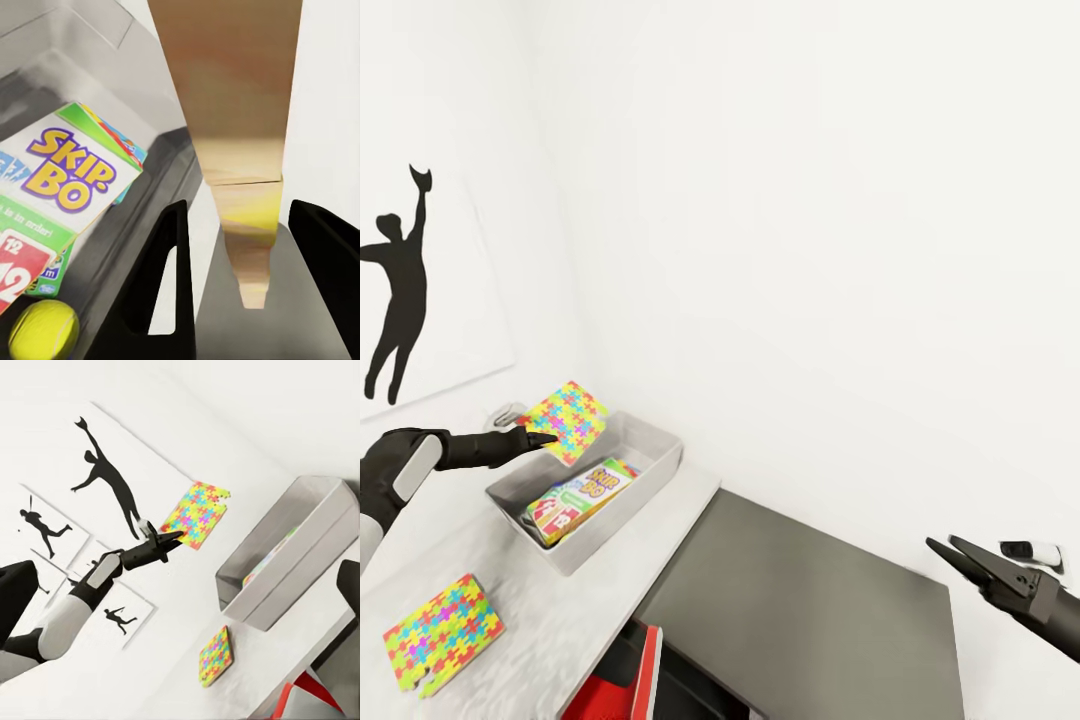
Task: Put all the toys in the child's room - the three board games (two on the bed and one on the table), the two jigsaw puzzles on the table, and the tennis ball on the table - inside the toy box on the table in the child's room.
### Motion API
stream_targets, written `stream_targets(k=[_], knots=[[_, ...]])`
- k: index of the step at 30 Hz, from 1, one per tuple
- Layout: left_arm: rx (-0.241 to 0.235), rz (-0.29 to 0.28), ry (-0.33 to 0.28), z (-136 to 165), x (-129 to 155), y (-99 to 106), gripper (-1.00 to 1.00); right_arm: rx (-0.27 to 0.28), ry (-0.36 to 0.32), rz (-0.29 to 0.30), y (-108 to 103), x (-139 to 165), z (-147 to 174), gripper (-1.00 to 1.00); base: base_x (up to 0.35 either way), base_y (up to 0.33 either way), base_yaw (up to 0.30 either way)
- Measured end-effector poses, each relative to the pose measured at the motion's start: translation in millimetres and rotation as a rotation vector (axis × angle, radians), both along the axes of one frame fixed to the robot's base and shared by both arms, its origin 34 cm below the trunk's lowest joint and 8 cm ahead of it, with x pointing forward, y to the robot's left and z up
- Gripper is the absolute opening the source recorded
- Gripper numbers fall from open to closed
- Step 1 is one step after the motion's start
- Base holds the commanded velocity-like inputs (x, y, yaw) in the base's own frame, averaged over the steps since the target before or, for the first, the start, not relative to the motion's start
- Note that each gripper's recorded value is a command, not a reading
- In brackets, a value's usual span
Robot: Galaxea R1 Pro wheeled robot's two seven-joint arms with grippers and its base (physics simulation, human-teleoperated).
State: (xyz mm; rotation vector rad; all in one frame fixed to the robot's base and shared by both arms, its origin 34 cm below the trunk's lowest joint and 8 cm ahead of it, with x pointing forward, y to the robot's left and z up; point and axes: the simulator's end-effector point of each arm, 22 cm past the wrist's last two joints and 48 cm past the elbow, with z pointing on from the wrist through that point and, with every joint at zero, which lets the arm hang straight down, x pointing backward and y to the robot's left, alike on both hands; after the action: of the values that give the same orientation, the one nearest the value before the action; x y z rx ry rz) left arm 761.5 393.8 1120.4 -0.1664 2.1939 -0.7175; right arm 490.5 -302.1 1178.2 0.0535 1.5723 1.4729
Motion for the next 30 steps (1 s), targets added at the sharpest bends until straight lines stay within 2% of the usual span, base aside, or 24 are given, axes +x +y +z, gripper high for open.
stream_targets(k=[10,17,30], knots=[[0.006,-0.003,0.009,-11.1,3.3,-2.2,-1.0,0.011,-0.004,-0.005,-5.5,-0.1,-0.2,1.0,0.0,0.0,0.0],[0.074,-0.04,0.01,-28.1,4.9,-9.2,-1.0,0.009,0.007,-0.006,-6.1,1.9,-4.7,1.0,0.0,0.0,0.0],[0.091,-0.045,0.035,-44.6,5.0,-6.4,-1.0,0.008,0.027,-0.007,-6.2,5.4,-12.8,1.0,0.0,0.0,0.0]])
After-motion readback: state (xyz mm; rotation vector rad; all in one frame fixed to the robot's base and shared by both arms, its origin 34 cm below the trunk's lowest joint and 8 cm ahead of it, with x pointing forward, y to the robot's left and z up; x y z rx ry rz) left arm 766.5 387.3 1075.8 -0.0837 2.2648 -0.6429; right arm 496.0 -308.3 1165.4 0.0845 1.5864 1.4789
